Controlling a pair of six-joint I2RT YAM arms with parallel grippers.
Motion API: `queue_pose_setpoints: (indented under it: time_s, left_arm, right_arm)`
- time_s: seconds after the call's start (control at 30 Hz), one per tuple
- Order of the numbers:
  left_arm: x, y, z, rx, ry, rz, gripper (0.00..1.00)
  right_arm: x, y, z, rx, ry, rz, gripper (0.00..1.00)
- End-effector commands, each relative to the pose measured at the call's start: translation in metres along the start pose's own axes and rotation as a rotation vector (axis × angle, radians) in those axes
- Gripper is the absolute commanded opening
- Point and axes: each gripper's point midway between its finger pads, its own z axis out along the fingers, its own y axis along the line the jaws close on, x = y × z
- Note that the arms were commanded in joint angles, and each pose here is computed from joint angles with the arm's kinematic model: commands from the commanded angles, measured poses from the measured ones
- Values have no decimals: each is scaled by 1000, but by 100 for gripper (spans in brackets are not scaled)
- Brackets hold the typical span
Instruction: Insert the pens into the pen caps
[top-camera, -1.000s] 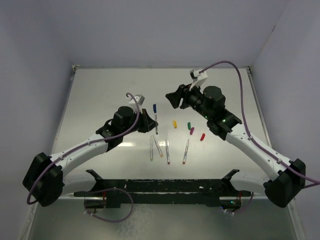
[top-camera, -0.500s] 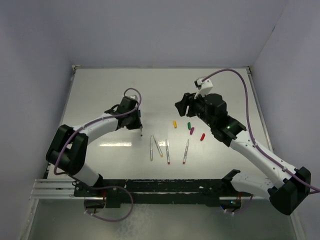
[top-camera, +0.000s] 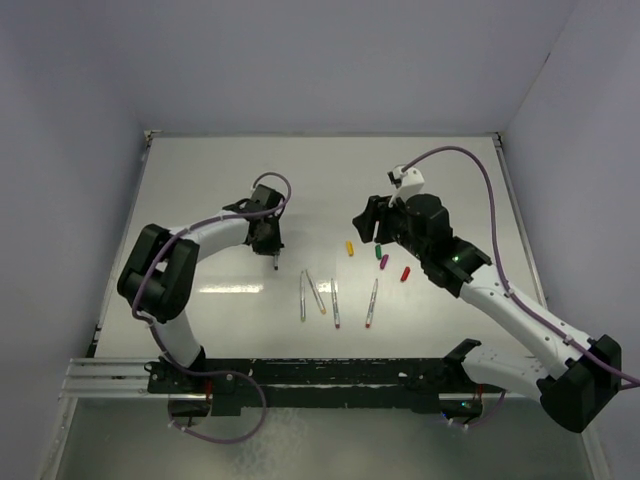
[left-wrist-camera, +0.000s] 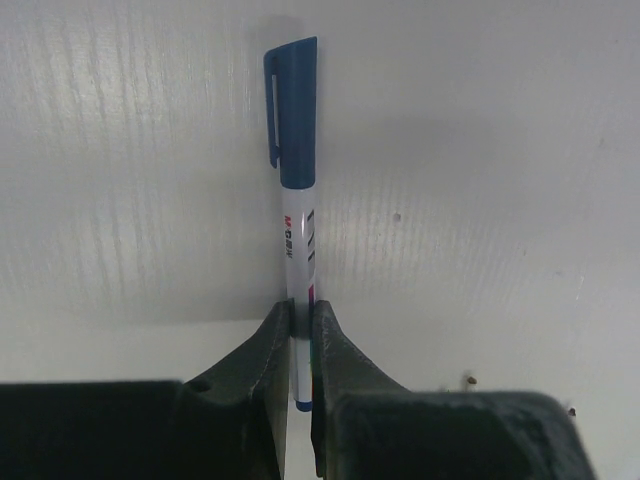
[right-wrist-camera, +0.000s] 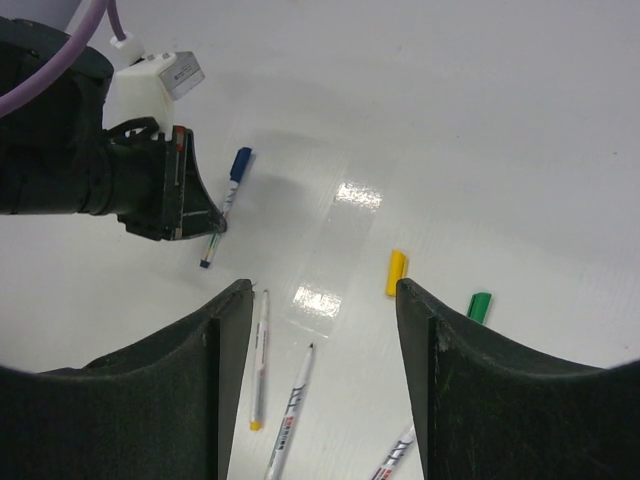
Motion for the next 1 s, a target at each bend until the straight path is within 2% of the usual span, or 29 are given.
queue_pose_setpoints:
  time_s: [0.0, 0.27, 0.37, 0.73, 0.97]
  left_arm:
    - [-19, 4, 2, -27, -39, 19, 7]
    - [-26, -2, -1, -2, -55, 29, 35]
    - [-30, -4, -7, 4, -68, 33, 43]
    - [-53, -11, -61, 42, -181, 35, 51]
    - [-28, -32, -93, 90, -191, 105, 51]
  right_arm:
    - [-8, 1, -7, 0, -40, 29, 61]
    - [-3, 2, -7, -17, -36, 40, 60]
    - [-3, 5, -7, -31, -38, 46, 60]
    - [-3, -2, -7, 5, -51, 58, 60]
    - [15, -27, 0, 150, 3, 79, 60]
